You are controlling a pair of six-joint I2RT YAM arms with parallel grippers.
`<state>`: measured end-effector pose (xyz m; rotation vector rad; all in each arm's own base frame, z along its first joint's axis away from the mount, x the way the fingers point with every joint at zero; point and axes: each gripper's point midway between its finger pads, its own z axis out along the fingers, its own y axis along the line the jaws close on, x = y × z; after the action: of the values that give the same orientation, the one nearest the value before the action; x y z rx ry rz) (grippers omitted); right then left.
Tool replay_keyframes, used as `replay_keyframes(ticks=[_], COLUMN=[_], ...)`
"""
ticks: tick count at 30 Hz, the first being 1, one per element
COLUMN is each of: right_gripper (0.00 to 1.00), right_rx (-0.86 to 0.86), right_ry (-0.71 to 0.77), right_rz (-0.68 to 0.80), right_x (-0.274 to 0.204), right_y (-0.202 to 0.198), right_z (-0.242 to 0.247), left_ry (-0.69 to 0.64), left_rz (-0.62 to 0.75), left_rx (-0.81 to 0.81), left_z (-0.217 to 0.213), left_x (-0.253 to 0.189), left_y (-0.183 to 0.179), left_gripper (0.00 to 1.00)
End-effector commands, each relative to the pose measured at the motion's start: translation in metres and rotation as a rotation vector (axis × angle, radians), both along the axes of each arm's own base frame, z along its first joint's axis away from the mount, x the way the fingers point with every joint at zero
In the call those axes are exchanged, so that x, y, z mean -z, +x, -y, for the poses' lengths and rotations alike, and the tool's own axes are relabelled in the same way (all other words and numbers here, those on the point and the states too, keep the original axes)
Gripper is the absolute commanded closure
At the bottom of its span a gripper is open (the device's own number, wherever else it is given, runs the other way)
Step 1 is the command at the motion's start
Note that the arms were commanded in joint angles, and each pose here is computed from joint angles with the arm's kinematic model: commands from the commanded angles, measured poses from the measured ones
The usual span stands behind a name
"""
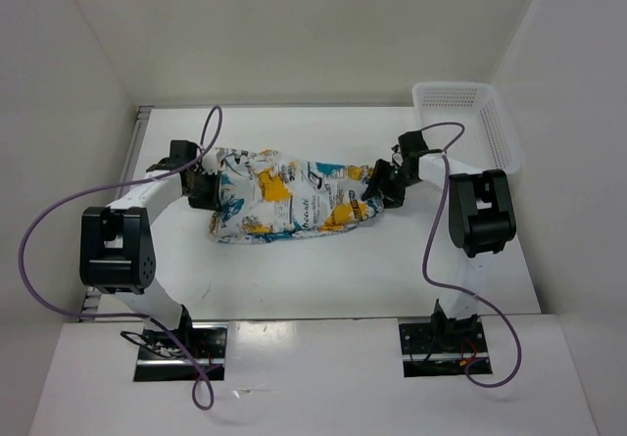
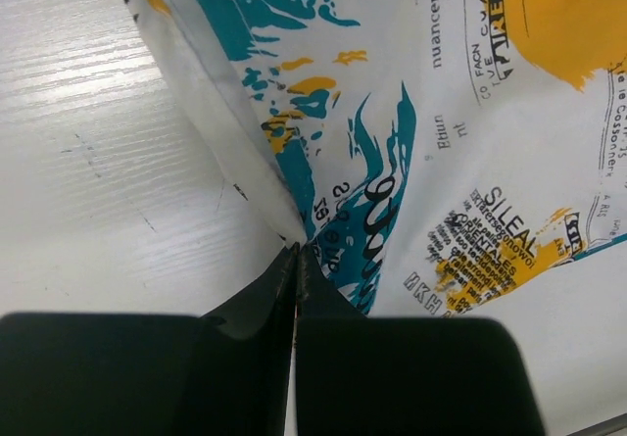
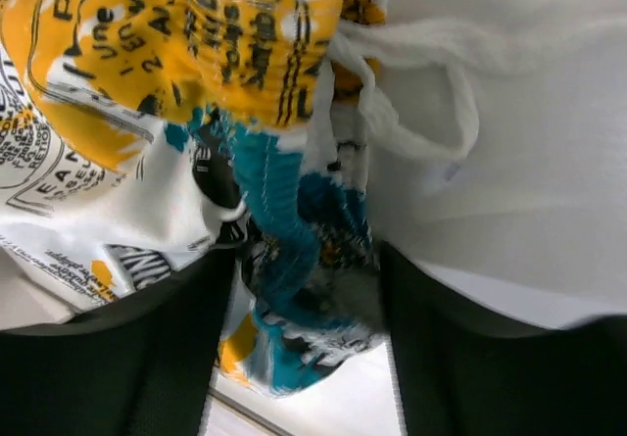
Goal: Fold and stack the shorts
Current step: Fold the shorts
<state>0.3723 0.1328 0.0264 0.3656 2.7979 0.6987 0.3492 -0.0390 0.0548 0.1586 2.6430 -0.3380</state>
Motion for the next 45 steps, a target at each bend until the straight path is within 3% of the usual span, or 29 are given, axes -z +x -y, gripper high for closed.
replay_keyframes(ticks=[1,3,6,9,10,11,22,29,34,43,44,45], right_gripper=[0.39,0.47,0.73,0.87,0.98,1.0,1.0,1.0,1.0,1.0,0.98,0.84], right_rx=[0.006,0.02,0.049,0.074,0.085,0.094,0.226,0.277,0.276,0.211,0.214,0.207], right_ry=[0.065,0.058,0.019,-0.011,-0.033,-0.05,-0.279,-0.425,-0.442,-0.378,-0.368,-0.36], right_rz=[-0.02,-0.025,-0.014,-0.004,0.015,0.028,0.148,0.219,0.279,0.161,0.149,0.137], right_x=[0.02,0.025,0.028,0.03,0.026,0.024,-0.036,-0.081,-0.119,-0.082,-0.076,-0.073], right_y=[-0.001,0.001,0.005,0.01,0.014,0.017,0.006,-0.012,-0.009,-0.037,-0.037,-0.041], right_z=[-0.01,-0.009,-0.006,-0.001,-0.001,0.002,0.051,0.084,0.088,0.071,0.069,0.068], left_ry=[-0.035,-0.044,-0.053,-0.053,-0.053,-0.053,-0.111,-0.147,-0.166,-0.137,-0.129,-0.129], left_rz=[0.021,0.01,0.019,0.01,0.01,0.01,-0.019,-0.025,-0.012,0.028,0.03,0.03], left_rx=[0.019,0.023,0.028,0.028,0.028,0.028,0.055,0.182,0.246,0.245,0.241,0.241], left_z=[0.006,0.007,0.009,0.009,0.009,0.009,0.02,0.062,0.081,0.081,0.079,0.079], left_x=[-0.005,-0.002,-0.003,0.0,0.0,0.0,0.005,0.008,0.003,-0.014,-0.016,-0.016], left_y=[0.011,0.011,0.013,0.012,0.012,0.012,-0.009,-0.034,-0.045,-0.035,-0.033,-0.033], left_gripper=[1.0,1.0,1.0,1.0,1.0,1.0,1.0,1.0,1.0,1.0,1.0,1.0])
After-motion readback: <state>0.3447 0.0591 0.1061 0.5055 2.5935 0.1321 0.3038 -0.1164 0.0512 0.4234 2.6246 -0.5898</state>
